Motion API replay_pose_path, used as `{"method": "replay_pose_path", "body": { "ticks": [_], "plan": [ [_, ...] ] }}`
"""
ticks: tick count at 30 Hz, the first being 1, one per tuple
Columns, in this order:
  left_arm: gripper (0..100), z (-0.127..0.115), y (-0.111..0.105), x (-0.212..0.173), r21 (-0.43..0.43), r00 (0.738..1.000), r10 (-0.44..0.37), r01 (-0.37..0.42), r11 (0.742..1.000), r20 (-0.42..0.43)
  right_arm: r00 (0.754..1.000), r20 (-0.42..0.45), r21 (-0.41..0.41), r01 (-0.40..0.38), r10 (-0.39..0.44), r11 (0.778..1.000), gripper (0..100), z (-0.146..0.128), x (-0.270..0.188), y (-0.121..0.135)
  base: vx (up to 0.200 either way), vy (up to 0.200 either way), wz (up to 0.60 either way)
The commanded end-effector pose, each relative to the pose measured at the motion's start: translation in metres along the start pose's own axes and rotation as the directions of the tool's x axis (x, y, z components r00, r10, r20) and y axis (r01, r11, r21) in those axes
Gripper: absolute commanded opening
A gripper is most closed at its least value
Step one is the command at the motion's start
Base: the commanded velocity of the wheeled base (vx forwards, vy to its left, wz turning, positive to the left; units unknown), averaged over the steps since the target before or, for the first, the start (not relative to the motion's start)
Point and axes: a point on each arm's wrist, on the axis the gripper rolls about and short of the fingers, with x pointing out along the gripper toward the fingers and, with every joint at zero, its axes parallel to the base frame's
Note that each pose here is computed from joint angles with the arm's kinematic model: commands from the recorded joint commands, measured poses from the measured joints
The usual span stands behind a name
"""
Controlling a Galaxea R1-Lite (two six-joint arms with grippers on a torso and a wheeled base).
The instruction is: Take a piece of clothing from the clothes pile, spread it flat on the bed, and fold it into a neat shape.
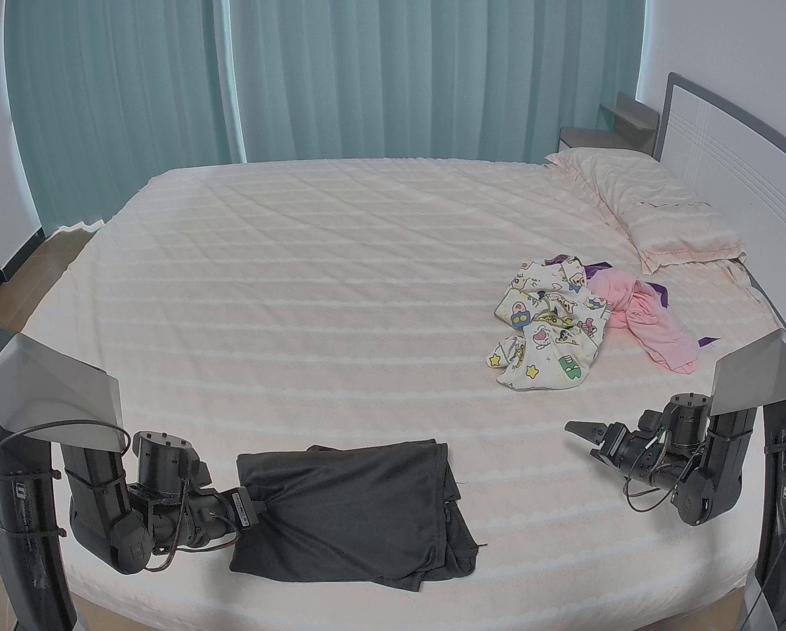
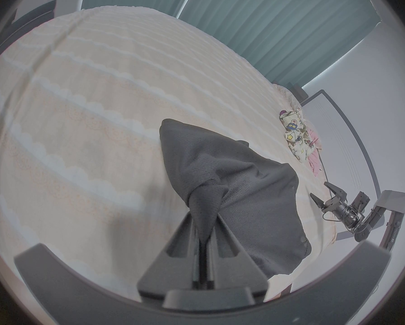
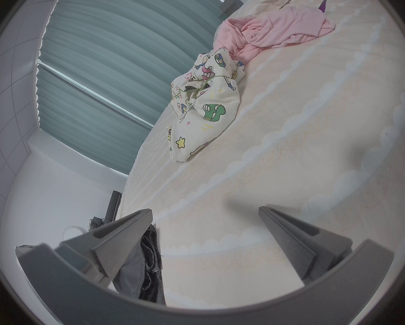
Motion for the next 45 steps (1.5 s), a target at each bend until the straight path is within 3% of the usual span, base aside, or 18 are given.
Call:
{"method": "replay_pose_path", "body": {
  "ticks": [1, 5, 45],
  "plan": [
    [0, 0.002, 0.0, -0.002, -0.002, 1.0, -0.002, 0.002, 1.0, 0.01, 1.0, 0.01, -0.006, -0.009, 0.009, 1.0, 100, 0.001, 0.0, 0.001, 0.0, 0.0, 0.0],
    [0, 0.003, 0.001, -0.002, -0.006, 1.0, 0.001, -0.001, 1.0, 0.013, 1.0, 0.009, -0.005, -0.008, 0.008, 1.0, 100, 0.001, 0.0, 0.001, 0.0, 0.0, 0.0],
    [0, 0.013, 0.016, -0.011, -0.058, 0.998, 0.042, -0.039, 0.998, 0.055, 1.0, 0.009, -0.004, -0.006, 0.006, 1.0, 100, 0.001, 0.0, 0.0, 0.0, 0.2, 0.0]
  ]
}}
